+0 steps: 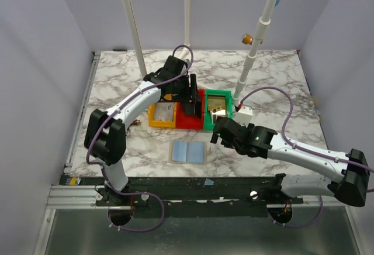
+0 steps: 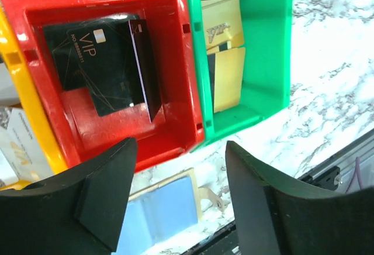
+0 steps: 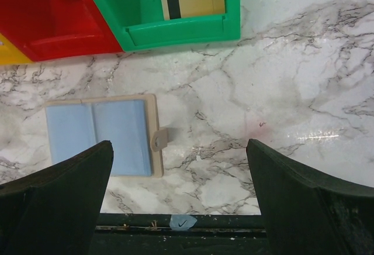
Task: Take the credit cards out of the card holder
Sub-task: Place the credit card in the storage box, then close the card holder at the center of the board.
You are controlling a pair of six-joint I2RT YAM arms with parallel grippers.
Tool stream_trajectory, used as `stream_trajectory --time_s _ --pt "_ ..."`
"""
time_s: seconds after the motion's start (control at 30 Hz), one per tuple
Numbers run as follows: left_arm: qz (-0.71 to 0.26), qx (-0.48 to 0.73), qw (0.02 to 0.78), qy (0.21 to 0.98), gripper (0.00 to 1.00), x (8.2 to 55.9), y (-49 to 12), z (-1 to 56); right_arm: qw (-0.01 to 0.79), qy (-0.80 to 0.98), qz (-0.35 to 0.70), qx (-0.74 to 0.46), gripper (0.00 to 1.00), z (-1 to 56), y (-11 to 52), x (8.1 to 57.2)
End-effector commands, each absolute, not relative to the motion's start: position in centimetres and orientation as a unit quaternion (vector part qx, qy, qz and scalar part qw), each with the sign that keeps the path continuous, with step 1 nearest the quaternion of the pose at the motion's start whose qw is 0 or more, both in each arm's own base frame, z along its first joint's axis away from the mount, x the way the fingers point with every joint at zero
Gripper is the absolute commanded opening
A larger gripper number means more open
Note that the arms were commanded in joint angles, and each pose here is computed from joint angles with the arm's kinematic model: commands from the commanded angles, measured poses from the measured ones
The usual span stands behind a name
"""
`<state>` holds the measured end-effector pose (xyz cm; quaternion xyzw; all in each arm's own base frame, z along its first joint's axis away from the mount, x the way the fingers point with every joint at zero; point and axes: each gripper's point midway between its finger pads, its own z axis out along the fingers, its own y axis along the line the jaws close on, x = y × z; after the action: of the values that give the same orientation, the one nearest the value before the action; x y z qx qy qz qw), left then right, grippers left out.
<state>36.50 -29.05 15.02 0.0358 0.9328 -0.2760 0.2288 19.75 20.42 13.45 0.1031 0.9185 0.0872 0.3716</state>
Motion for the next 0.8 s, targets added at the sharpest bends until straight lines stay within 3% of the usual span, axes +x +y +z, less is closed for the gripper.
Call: stream_trajectory --time_s 0.0,0.33,0.77 --pt "-0.283 0.044 0.263 0.921 0.68 34.4 -27.5 17.7 0.371 0.919 0.089 0.095 1.0 12.9 21.1 20.1" --pt "-0.288 0.03 0.268 0.919 0.72 27.3 -23.3 16.7 0.337 0.934 0.103 0.057 1.0 10.6 23.8 19.9" --pt "-0.265 -0.01 0.202 0.943 0.68 20.1 -19.2 8.1 0.295 0.949 0.108 0.032 0.98 7.0 25.5 19.1"
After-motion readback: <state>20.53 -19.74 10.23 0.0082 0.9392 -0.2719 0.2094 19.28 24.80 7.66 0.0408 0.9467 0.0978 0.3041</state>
